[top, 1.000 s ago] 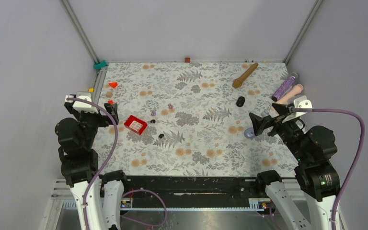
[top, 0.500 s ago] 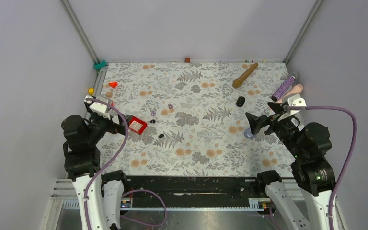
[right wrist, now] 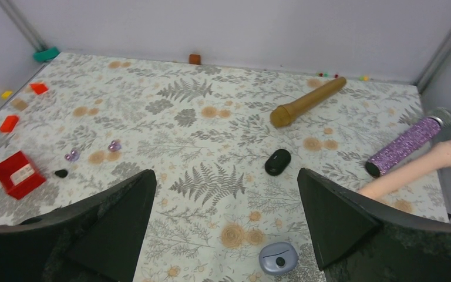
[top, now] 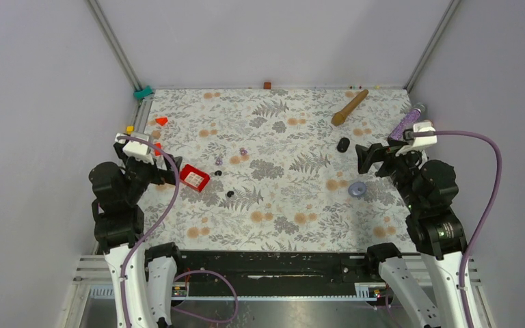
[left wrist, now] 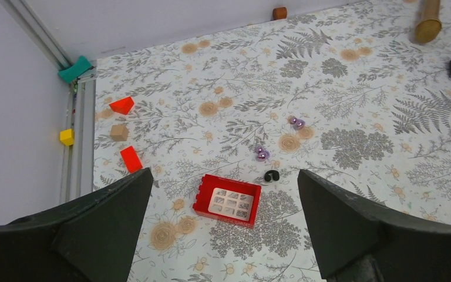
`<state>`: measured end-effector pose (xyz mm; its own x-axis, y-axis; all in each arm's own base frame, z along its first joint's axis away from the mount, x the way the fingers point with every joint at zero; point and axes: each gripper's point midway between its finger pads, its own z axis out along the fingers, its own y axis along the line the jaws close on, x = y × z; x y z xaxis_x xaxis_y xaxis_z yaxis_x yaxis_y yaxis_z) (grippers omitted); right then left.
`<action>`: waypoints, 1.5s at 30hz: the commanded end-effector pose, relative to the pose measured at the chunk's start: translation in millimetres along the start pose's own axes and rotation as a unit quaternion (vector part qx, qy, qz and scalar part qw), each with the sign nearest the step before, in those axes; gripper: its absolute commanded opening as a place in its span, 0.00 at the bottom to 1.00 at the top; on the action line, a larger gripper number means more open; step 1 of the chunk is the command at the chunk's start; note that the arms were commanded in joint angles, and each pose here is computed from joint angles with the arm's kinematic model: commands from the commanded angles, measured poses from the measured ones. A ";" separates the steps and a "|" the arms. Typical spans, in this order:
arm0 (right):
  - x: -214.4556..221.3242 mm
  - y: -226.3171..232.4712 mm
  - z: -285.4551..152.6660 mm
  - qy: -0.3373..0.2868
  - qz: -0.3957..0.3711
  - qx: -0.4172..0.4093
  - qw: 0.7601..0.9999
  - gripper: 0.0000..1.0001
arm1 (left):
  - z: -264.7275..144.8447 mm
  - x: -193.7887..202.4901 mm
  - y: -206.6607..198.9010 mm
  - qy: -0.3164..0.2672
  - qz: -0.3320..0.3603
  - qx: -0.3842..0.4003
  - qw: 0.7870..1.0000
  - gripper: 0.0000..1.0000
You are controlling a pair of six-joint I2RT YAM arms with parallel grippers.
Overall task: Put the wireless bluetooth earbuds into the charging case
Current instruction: Move the charging case to the center of the board.
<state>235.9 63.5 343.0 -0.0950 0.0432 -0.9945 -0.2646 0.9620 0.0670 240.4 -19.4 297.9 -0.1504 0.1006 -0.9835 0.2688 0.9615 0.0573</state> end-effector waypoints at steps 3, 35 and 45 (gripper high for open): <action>-15.6 -32.5 15.0 -0.005 0.017 0.092 0.996 0.98 | 5.4 -7.6 14.1 -0.016 0.006 -0.029 0.999 0.99; 98.4 -66.7 64.2 0.316 -0.128 0.089 0.936 0.99 | 4.2 16.8 -0.8 0.021 0.029 0.018 0.999 0.99; 141.8 -91.3 44.1 0.377 -0.151 0.073 0.911 0.99 | 10.2 29.7 -6.8 0.031 0.019 0.041 0.998 0.99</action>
<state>297.6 -1.4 207.4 -0.6724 -0.3281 -0.6635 -0.2040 0.9438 -0.2600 242.1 -21.9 259.9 -0.2347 0.1430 -0.9615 0.3254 0.9436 0.0609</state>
